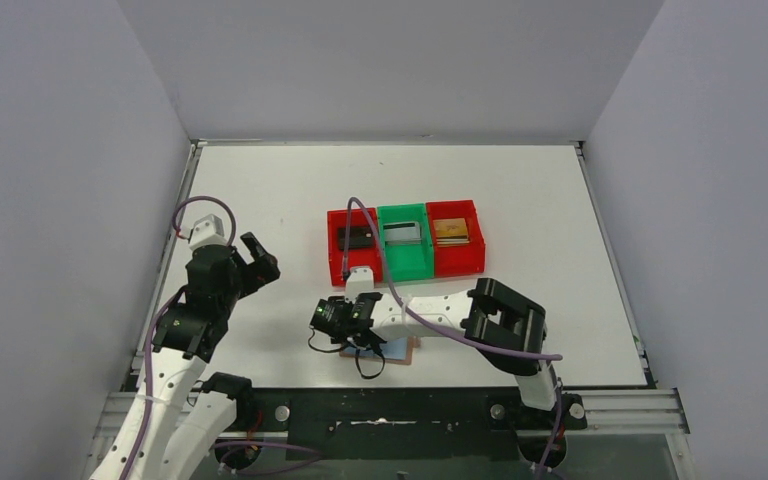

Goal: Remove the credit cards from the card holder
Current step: Reset both arms

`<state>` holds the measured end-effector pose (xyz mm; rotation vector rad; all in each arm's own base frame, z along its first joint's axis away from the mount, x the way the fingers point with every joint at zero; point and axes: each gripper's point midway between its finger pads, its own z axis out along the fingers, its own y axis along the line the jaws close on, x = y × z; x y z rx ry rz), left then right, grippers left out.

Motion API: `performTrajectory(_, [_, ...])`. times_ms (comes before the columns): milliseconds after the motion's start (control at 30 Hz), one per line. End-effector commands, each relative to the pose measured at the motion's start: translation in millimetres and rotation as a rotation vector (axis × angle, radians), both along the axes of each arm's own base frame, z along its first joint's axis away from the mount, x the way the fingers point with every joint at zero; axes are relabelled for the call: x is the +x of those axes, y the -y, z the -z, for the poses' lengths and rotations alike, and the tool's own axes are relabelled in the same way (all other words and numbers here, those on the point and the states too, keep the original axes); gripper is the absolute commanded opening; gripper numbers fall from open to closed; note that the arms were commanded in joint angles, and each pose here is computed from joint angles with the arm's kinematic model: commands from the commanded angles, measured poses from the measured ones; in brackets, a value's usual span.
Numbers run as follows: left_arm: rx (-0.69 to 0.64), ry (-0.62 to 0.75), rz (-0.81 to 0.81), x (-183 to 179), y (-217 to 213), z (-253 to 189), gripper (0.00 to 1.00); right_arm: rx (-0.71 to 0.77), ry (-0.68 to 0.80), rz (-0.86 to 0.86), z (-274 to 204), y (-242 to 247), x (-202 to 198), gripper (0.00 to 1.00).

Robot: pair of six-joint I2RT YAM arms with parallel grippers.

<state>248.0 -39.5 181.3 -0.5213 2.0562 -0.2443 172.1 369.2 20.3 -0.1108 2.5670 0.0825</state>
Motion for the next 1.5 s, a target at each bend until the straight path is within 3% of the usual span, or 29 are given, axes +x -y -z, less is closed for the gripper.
performTrajectory(0, [-0.011, 0.045, -0.017, 4.2, -2.1, -9.8, 0.89, -0.082, -0.006, 0.043, 12.1, 17.1, -4.4, 0.63])
performTrajectory(267, [-0.011, 0.041, -0.012, 4.6, -1.1, -8.5, 0.89, 0.056, 0.007, -0.003, 1.2, -0.2, -3.9, 0.45])
performTrajectory(367, [-0.012, 0.039, -0.01, 4.9, -0.7, -8.0, 0.89, 0.109, 0.009, -0.014, -4.3, -5.3, -3.4, 0.32])
performTrajectory(433, [-0.012, 0.037, -0.009, 5.0, -0.4, -7.5, 0.89, 0.12, 0.016, -0.016, -8.4, -6.2, -2.0, 0.28])
performTrajectory(533, [-0.013, 0.038, -0.007, 5.0, -0.1, -7.8, 0.89, 0.139, 0.035, -0.024, -17.7, -8.9, 0.1, 0.1])
performTrajectory(667, [-0.012, 0.034, -0.006, 5.0, 0.0, -6.7, 0.89, 0.189, 0.057, -0.037, -34.0, -14.8, 2.2, 0.09])
performTrajectory(767, [-0.012, 0.035, -0.007, 5.1, 0.0, -7.0, 0.89, 0.217, 0.069, -0.042, -41.8, -15.7, 2.4, 0.0])
performTrajectory(1000, [-0.013, 0.032, -0.004, 5.4, 0.6, -6.1, 0.89, 0.277, 0.083, -0.038, -53.3, -13.8, 1.3, 0.0])
performTrajectory(1167, [-0.016, 0.031, 0.005, 5.9, 2.2, -5.4, 0.89, 0.266, 0.072, -0.035, -50.1, -11.7, 0.6, 0.09])
performTrajectory(1333, [-0.017, 0.03, 0.007, 5.8, 2.6, -4.9, 0.89, 0.298, 0.08, -0.026, -53.0, -8.5, -0.2, 0.09])
performTrajectory(1467, [-0.023, 0.031, 0.02, 5.7, 5.1, -5.2, 0.89, 0.357, 0.073, -0.012, -52.6, -5.0, -0.8, 0.3])
